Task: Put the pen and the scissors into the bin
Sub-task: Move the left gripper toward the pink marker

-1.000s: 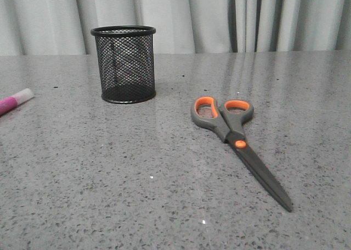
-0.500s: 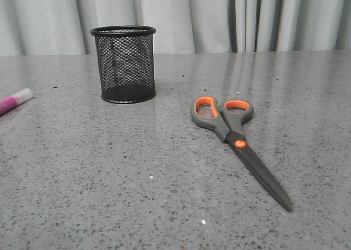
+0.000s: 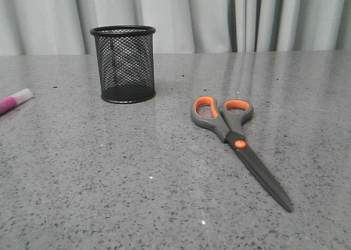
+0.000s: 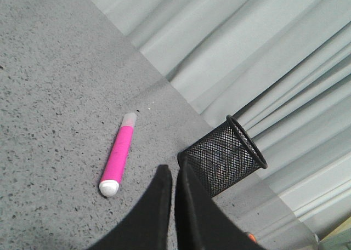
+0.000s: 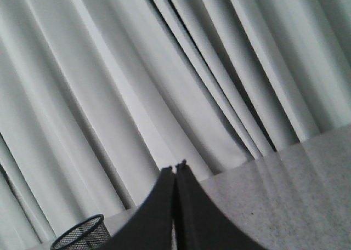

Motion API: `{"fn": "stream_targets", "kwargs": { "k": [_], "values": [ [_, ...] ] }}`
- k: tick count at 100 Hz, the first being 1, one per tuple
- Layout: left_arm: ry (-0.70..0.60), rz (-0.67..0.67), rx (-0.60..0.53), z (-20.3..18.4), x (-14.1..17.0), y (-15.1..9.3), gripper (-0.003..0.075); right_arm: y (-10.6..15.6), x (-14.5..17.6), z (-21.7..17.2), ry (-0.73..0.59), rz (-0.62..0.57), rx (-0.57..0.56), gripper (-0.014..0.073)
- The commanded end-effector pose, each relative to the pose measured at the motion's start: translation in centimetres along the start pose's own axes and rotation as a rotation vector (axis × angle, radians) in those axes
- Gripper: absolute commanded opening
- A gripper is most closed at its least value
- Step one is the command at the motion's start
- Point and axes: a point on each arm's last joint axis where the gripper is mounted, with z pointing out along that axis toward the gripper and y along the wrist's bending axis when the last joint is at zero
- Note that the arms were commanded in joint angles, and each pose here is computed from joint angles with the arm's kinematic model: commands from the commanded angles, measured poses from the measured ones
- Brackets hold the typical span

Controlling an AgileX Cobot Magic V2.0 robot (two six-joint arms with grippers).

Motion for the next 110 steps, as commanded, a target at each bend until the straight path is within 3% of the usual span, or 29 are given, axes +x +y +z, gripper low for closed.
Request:
{"fn": "stream_targets", "kwargs": {
  "k": [1,16,40,47,55,62,68,77,87,110],
  "values": [
    [-0.03,-0.028,0.014,-0.2,0.1,0.2,-0.0019,1.2,-1.9,0.7,0.006,-0.014,-0.021,-0.0036],
    [-0.066,0.066,0.051,-0.6,-1.5,-1.7,-0.0019,1.8,-3.6,2.7,0.138,-0.079,0.038,0.003],
    [0.098,0.482,0.019,-0.7,-4.1,-5.7,-0.0004,3.3,-4.6,7.1,0.427,-0.089,0.103,0.0192],
    [0.167,0.585,-0.003,-0.4,-5.1,-6.9,0.005,3.8,-4.4,8.0,0.495,-0.109,0.095,0.0262],
    [0.242,0.683,0.002,0.2,-6.3,-8.4,0.0172,4.4,-4.2,8.7,0.553,-0.126,0.079,0.0314],
    [0.317,0.693,0.0,1.0,-7.2,-9.4,0.0279,5.0,-3.8,9.1,0.585,-0.128,0.051,0.0324],
    [0.397,0.691,-0.001,1.8,-7.6,-10.1,0.032,5.2,-3.7,9.1,0.596,-0.127,0.033,0.0324],
    [0.451,0.654,-0.009,3.1,-8.5,-10.9,0.0286,5.4,-3.6,9.1,0.604,-0.127,0.02,0.0324],
    [0.568,0.645,-0.097,5.3,-9.1,-10.8,0.0234,5.4,-3.6,9.1,0.605,-0.124,0.018,0.0324],
    [0.874,0.679,-0.263,11.4,-9.7,-10.4,0.0249,5.4,-3.5,9.1,0.609,-0.11,0.02,0.0324]
  ]
}}
